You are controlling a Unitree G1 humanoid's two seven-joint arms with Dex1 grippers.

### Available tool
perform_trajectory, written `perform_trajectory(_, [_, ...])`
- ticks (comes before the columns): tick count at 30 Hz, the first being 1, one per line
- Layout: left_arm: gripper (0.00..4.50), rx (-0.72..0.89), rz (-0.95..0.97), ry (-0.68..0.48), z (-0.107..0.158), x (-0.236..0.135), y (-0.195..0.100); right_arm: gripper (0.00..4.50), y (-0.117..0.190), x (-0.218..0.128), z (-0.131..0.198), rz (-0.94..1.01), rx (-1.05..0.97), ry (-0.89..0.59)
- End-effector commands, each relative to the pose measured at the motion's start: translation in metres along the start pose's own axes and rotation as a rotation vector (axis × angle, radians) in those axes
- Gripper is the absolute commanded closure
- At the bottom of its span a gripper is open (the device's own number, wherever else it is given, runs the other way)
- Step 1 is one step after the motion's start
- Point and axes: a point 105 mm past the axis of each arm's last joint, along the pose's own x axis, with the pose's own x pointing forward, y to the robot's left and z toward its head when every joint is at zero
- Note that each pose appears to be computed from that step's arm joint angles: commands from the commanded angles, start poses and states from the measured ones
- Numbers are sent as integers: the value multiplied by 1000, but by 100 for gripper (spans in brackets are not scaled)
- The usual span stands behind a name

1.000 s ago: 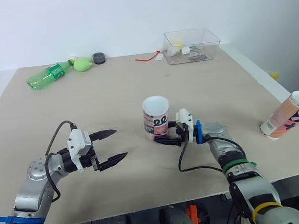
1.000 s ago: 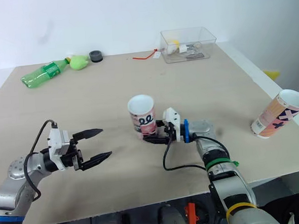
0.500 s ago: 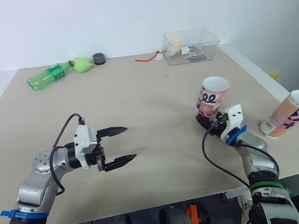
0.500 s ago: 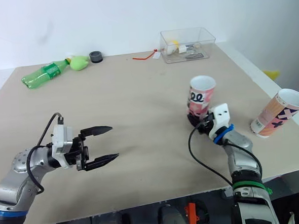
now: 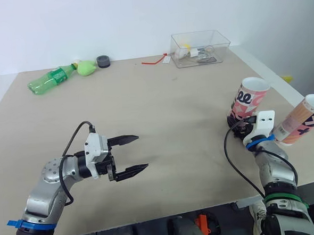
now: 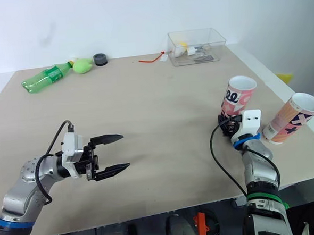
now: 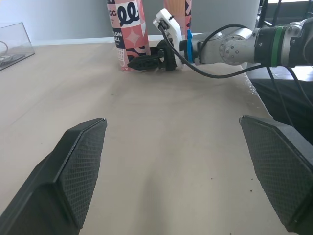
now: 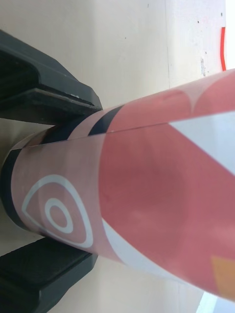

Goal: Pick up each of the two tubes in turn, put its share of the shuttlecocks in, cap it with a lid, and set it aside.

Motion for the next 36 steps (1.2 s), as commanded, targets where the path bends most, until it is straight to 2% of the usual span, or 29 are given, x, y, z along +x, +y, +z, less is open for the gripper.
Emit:
perform_trajectory(1, [0, 27, -6, -6, 6, 2, 1, 102, -1, -5, -6, 8, 13, 23])
perform_trajectory(3, [0, 25, -6, -3, 5, 2, 0, 24, 2, -7, -6, 22, 31, 23])
perform_trajectory(4, [0, 24, -7, -1, 5, 2, 0, 2, 3, -8, -5, 27, 32, 27])
perform_trajectory(17, [0, 12, -8, 10, 0, 2, 6, 2, 18, -53, 9, 137, 6, 73])
perform_trajectory(22, [0, 8, -9, 11, 0, 2, 9, 2, 39, -81, 12, 265, -46, 90])
perform_trajectory(24, [0, 9, -1, 23, -3, 0, 11, 2, 58, -95, 17, 407, -99, 59])
perform_trajectory(28, [0, 5, 58, 33, -9, -4, 18, 2, 107, -127, 29, 857, -190, -63])
perform_trajectory(30, [0, 0, 103, 27, -12, -5, 20, 2, 121, -135, 29, 1037, -218, -85])
perform_trajectory(36, [0, -39, 231, 39, -21, -10, 23, 2, 140, -111, 38, 1235, -156, -104])
